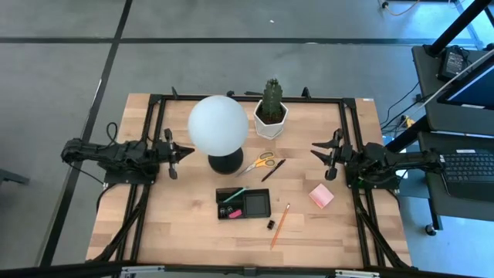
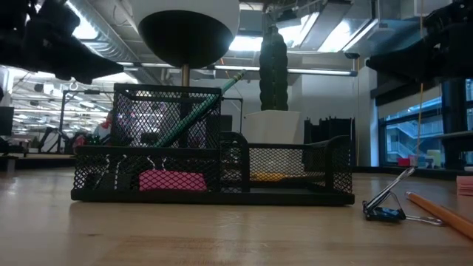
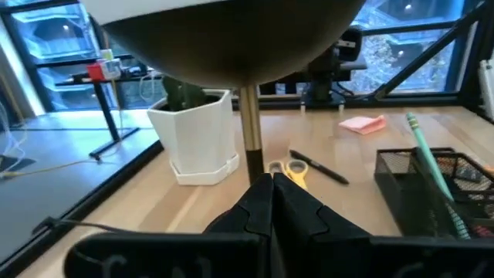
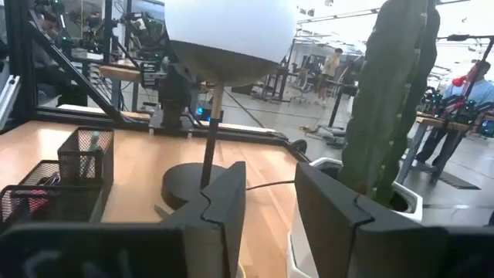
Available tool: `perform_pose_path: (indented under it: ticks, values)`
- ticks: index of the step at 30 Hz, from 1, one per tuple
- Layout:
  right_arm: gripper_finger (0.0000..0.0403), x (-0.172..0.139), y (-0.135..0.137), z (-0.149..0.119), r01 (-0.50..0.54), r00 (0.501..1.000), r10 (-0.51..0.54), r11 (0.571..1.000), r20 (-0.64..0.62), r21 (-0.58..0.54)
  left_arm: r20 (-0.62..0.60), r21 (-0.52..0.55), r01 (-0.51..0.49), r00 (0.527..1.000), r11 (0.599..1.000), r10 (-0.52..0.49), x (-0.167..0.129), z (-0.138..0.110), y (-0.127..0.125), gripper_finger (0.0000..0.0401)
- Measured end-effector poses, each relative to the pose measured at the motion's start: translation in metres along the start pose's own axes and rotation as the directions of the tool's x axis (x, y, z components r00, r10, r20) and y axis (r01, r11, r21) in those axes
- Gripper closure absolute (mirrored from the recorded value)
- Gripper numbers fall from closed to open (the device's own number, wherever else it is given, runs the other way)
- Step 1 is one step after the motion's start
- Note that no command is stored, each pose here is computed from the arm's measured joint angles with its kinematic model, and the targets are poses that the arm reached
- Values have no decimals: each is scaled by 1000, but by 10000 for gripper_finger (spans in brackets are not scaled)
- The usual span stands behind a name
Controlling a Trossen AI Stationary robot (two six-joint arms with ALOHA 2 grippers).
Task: Pick and place office supplies into organizer
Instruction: Put the black binder clip into the desk organizer
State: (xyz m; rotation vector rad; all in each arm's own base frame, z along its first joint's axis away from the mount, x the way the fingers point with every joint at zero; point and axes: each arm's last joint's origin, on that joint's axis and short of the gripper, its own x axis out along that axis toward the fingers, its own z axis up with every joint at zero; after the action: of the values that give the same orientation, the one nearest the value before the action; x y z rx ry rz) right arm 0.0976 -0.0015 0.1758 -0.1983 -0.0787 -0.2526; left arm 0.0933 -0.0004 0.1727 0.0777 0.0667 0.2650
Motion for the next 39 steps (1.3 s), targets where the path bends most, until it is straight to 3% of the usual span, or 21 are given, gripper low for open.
perform_pose_path:
  ticks: [4, 12, 15, 19, 25, 28, 33, 37, 39]
  values:
    - [284, 0, -1, 6, 10, 998, -13, 998, 54, 55, 9, 14, -5, 1000, 1000, 5, 0, 1, 1, 398]
    - [284, 6, -4, 33, -25, 998, 28, 999, 55, -42, -5, 20, -278, 961, 960, 278, 0, 1, 10, 398]
    - [284, 18, -2, 48, -63, 998, 63, 994, 0, -94, -10, 19, -342, 940, 940, 342, -1, 1, 12, 398]
    - [284, 47, 8, 64, -154, 977, 124, 973, -171, -172, -10, 20, -337, 942, 941, 337, -1, 0, 12, 398]
    - [284, 98, 49, 68, -368, 849, 245, 910, -468, -192, -9, 19, -332, 943, 943, 332, -1, 0, 12, 398]
    - [284, 118, 78, 71, -469, 788, 316, 864, -528, -183, -9, 11, -331, 944, 944, 331, -1, 0, 12, 398]
    - [284, 134, 127, 82, -602, 688, 431, 788, -584, -128, -9, -89, -329, 944, 940, 329, -1, 0, 12, 397]
    - [284, 135, 160, 80, -685, 594, 455, 718, -664, -121, -9, -61, -328, 945, 943, 328, -1, 0, 12, 397]
    - [284, 135, 173, 75, -704, 560, 457, 703, -691, -105, -9, -39, -328, 945, 944, 328, 0, 0, 12, 397]
